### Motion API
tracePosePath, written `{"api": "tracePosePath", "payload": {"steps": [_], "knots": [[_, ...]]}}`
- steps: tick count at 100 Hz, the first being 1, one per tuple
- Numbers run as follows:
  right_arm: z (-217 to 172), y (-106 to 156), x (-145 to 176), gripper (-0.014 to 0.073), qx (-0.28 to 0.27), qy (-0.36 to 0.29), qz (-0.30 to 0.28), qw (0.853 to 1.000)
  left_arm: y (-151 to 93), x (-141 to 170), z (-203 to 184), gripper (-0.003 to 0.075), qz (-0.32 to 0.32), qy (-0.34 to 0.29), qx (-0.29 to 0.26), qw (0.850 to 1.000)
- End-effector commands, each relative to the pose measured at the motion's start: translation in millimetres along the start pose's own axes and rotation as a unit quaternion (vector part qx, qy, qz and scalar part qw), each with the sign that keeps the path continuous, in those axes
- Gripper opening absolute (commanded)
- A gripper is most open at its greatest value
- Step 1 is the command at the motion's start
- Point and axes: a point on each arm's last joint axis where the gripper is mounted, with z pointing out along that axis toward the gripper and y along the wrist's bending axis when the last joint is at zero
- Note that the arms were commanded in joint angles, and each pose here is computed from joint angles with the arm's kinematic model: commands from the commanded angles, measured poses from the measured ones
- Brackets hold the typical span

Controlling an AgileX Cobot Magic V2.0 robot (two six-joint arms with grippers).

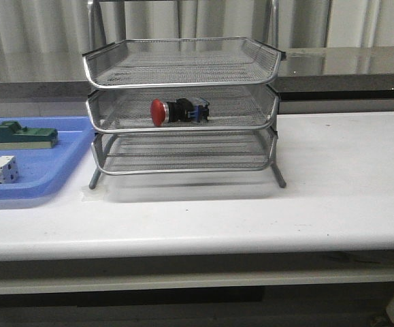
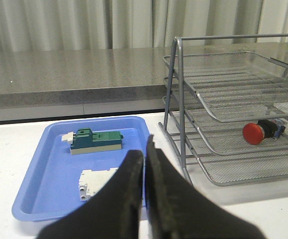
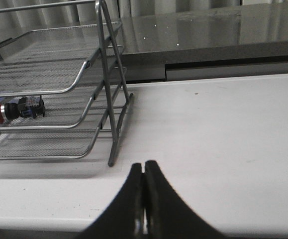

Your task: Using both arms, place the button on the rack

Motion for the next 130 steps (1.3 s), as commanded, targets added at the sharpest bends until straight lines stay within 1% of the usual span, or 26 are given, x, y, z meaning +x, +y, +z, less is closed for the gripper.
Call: {"api": "tracePosePath", "payload": {"steps": [1,34,48,130], "knots": [[-5,2,-10,-0.0057,-0.013,-0.073,-0.006,0.997,1,-16,-1,0.0004,-0.010,-0.051,-0.005,0.999],[-18,-1,18,-0.0057,-0.020,-0.122,-0.005,0.992,1,-16,-1,0.0004,-0.010,-0.051,-0.005,0.999],[-23,-1,17,-0.0057,-0.022,-0.140,-0.005,0.990,1,-16,-1,0.0004,-0.010,-0.051,-0.005,0.999],[-23,-1,17,-0.0057,-0.022,-0.142,-0.005,0.990,1,-16,-1,0.0004,-0.010,-0.051,-0.005,0.999]]}}
